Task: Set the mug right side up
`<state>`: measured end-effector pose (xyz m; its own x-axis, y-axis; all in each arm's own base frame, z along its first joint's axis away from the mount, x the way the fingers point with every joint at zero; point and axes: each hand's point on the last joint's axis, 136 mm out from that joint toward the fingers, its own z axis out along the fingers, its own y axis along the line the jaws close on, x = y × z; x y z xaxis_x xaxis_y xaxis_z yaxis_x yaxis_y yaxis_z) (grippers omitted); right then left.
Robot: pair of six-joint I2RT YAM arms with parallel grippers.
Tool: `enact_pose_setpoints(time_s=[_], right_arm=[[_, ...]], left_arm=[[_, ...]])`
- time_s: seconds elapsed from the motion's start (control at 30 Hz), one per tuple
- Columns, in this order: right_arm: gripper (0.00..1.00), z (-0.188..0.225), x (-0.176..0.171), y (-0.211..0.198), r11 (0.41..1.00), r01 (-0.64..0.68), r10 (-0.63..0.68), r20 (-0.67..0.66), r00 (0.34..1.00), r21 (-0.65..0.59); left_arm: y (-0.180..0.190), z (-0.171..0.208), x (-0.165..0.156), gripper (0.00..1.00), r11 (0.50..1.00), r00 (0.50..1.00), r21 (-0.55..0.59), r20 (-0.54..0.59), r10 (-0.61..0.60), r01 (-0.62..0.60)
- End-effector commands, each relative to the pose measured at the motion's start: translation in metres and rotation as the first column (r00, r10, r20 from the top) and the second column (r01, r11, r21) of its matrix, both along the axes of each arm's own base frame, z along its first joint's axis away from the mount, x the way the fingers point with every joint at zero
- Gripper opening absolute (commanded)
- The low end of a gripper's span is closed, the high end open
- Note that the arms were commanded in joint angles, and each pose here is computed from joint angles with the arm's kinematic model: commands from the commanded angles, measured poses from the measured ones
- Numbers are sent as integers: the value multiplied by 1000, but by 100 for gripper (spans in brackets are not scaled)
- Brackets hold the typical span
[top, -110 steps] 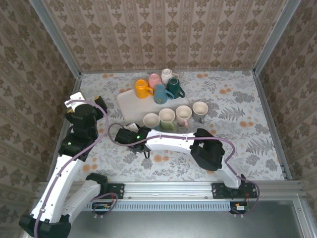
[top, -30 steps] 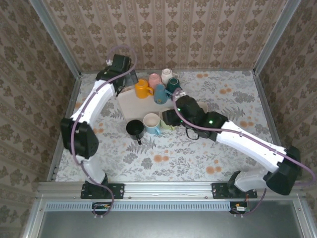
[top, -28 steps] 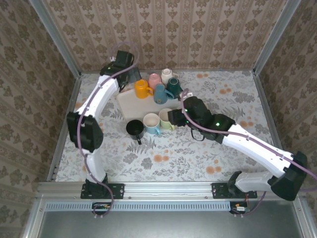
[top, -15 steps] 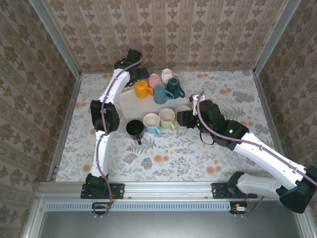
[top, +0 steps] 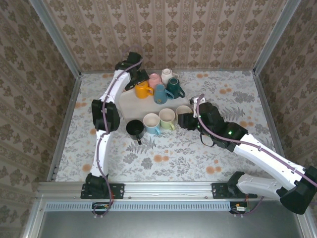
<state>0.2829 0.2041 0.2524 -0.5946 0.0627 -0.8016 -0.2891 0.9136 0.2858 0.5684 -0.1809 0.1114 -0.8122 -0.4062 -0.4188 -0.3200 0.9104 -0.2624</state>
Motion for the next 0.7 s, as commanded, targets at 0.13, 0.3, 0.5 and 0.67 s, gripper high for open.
enact_pose_setpoints(time_s=[0.13,0.3,0.5,0.67], right_arm=[[59,4,3,-1,999,17,-17,15,1000,34],[59,1,5,4,999,10,-10,7,1000,48],[59,-4,6,9,998,0,1,-12,1000,60],[59,-8,5,9,998,1,1,-25,1000,68]], left_arm=[[25,-3,-52,87,1000,992,12,-123,11,-9],[21,17,-58,98,1000,995,-12,-103,-3,2],[8,15,-65,100,998,985,56,-173,-21,31],[7,-4,-65,100,997,977,73,-212,12,4]])
